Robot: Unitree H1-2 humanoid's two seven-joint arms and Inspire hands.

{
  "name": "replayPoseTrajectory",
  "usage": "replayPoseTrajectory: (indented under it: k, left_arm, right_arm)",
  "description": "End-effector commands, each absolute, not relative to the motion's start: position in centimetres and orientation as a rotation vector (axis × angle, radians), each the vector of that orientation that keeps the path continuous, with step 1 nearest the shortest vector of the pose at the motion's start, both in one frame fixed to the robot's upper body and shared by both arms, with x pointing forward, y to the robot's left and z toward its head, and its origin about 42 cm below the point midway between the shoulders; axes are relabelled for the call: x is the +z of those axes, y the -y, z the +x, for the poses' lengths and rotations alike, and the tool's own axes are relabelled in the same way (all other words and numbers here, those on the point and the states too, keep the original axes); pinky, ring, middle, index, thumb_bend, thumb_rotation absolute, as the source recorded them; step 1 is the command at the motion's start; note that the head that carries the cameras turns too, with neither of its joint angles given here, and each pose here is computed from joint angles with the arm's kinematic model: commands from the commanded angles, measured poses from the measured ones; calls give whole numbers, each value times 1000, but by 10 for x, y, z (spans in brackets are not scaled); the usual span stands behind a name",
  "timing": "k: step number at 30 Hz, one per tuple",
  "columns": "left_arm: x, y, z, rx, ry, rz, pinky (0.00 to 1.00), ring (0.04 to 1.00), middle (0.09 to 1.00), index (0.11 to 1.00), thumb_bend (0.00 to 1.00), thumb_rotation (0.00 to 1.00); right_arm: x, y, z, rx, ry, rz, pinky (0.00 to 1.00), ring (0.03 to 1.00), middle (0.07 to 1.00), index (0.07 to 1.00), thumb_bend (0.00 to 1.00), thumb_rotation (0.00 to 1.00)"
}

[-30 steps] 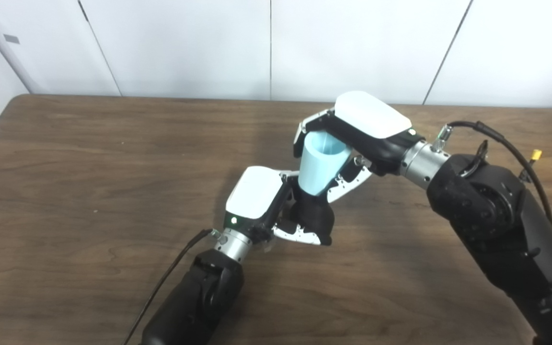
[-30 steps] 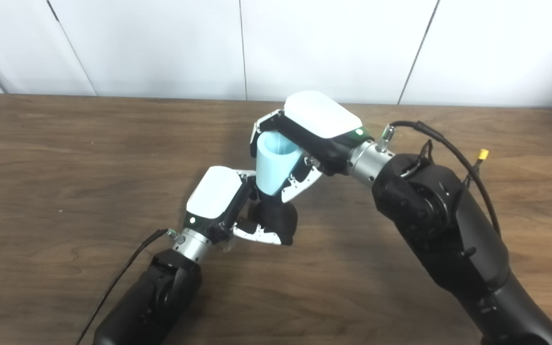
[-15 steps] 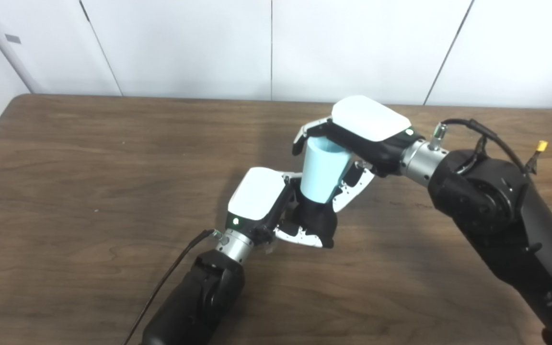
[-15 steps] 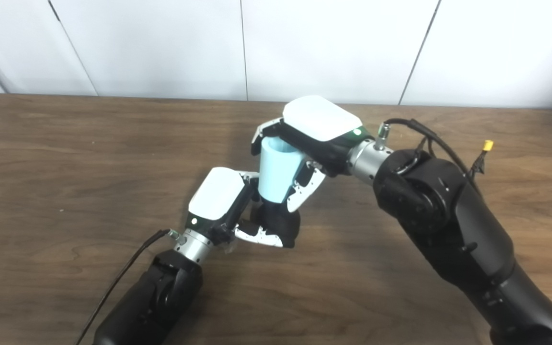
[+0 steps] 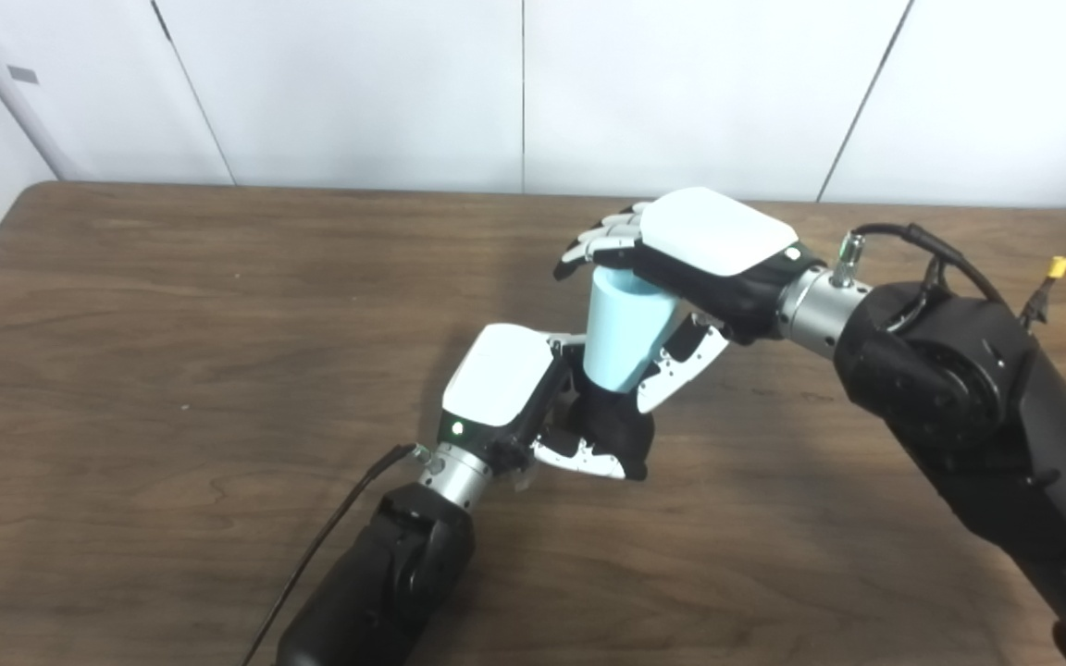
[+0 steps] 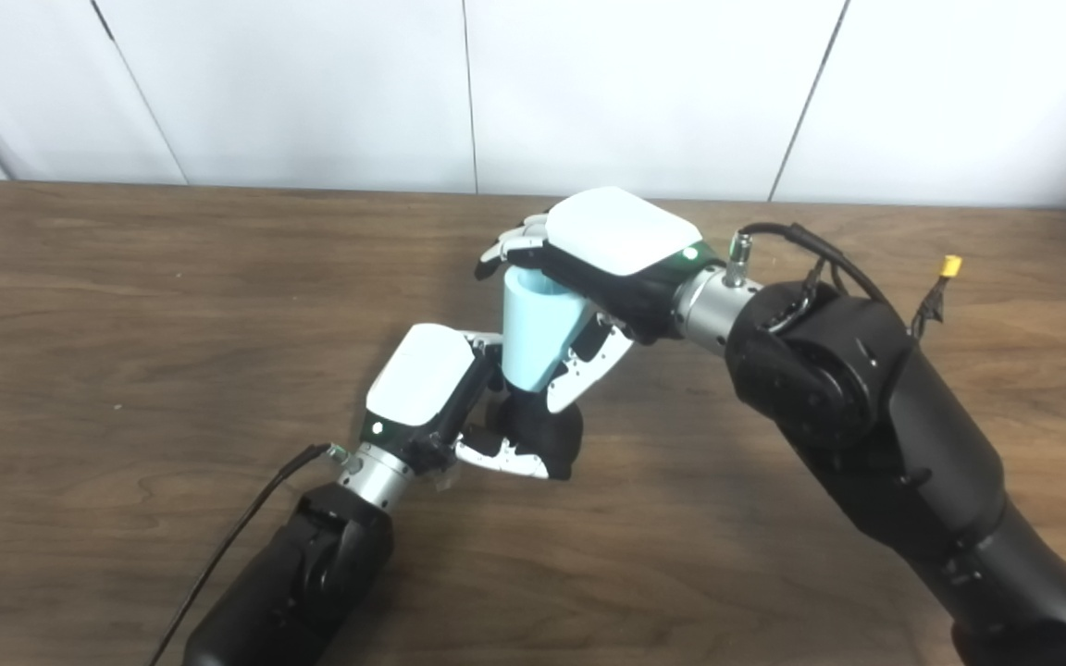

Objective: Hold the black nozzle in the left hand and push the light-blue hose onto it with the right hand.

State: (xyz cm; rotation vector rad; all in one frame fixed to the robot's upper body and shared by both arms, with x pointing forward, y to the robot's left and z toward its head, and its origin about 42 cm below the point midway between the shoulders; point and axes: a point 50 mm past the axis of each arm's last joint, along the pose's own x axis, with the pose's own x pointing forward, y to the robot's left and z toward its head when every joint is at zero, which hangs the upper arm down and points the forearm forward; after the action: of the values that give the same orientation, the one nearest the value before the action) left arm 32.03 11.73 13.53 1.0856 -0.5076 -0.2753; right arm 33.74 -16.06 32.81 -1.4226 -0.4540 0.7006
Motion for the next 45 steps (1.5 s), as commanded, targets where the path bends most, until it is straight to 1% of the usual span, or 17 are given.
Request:
replayPoseTrajectory:
  k: [1, 5, 8, 11, 14, 17, 21, 23, 28, 33, 34, 35, 36, 37, 38, 42, 45]
  left_arm:
    - [145, -119, 328, -228, 539, 1103, 388, 437, 434, 500, 503, 0]
    - [146, -119, 329, -232, 534, 1110, 394, 446, 439, 500, 503, 0]
    - [146, -119, 328, -235, 526, 1109, 394, 440, 435, 499, 503, 0]
    - [146, -118, 329, -235, 524, 1110, 397, 446, 442, 497, 504, 0]
    - [146, -118, 329, -233, 526, 1115, 397, 447, 443, 497, 504, 0]
    - [147, -118, 328, -233, 525, 1114, 394, 443, 440, 497, 504, 0]
    - [146, -118, 328, -234, 523, 1113, 386, 435, 434, 498, 503, 0]
    - [147, -118, 328, -235, 525, 1115, 390, 436, 434, 498, 503, 0]
    - [146, -118, 328, -237, 522, 1112, 396, 441, 441, 497, 504, 0]
    - [146, -118, 328, -241, 522, 1114, 400, 444, 441, 497, 504, 0]
    - [146, -118, 328, -240, 525, 1115, 395, 441, 439, 498, 504, 0]
    - [146, -118, 328, -239, 527, 1115, 392, 441, 439, 498, 504, 0]
    - [145, -118, 328, -237, 530, 1116, 391, 441, 439, 498, 504, 0]
    - [145, -118, 327, -236, 531, 1115, 390, 445, 441, 499, 504, 0]
    - [145, -118, 327, -235, 531, 1115, 390, 447, 439, 499, 503, 0]
    - [145, -118, 327, -239, 532, 1111, 392, 442, 432, 500, 503, 0]
    - [145, -119, 327, -239, 533, 1110, 391, 434, 429, 500, 503, 0]
  right_arm:
    - [326, 162, 332, 769, 421, -1465, 915, 897, 868, 797, 1000, 422]
    - [329, 161, 325, 768, 439, -1482, 904, 894, 864, 793, 994, 406]
    - [332, 161, 317, 765, 471, -1497, 881, 887, 852, 787, 955, 386]
    - [333, 161, 311, 761, 479, -1503, 872, 885, 848, 789, 909, 373]
    - [333, 162, 305, 752, 480, -1515, 870, 885, 853, 801, 847, 393]
    - [331, 163, 300, 737, 481, -1525, 865, 889, 858, 818, 803, 440]
    - [329, 164, 296, 716, 482, -1521, 868, 902, 873, 848, 788, 470]
    - [328, 165, 295, 709, 481, -1516, 873, 922, 890, 878, 779, 482]
    - [327, 169, 301, 688, 472, -1486, 877, 938, 909, 908, 769, 510]
    - [329, 172, 307, 659, 489, -1425, 875, 953, 928, 938, 755, 574]
    - [329, 172, 309, 648, 499, -1408, 879, 957, 939, 953, 752, 609]
    - [329, 173, 310, 642, 506, -1396, 886, 964, 956, 975, 747, 667]
    - [328, 174, 313, 629, 516, -1380, 889, 966, 962, 983, 746, 687]
    - [328, 174, 315, 618, 523, -1365, 892, 975, 983, 993, 749, 741]
    - [327, 174, 317, 610, 528, -1355, 898, 983, 992, 997, 746, 772]
    - [325, 177, 325, 576, 551, -1302, 931, 999, 1000, 1000, 711, 857]
    - [326, 179, 330, 555, 576, -1269, 933, 1000, 1000, 1000, 692, 887]
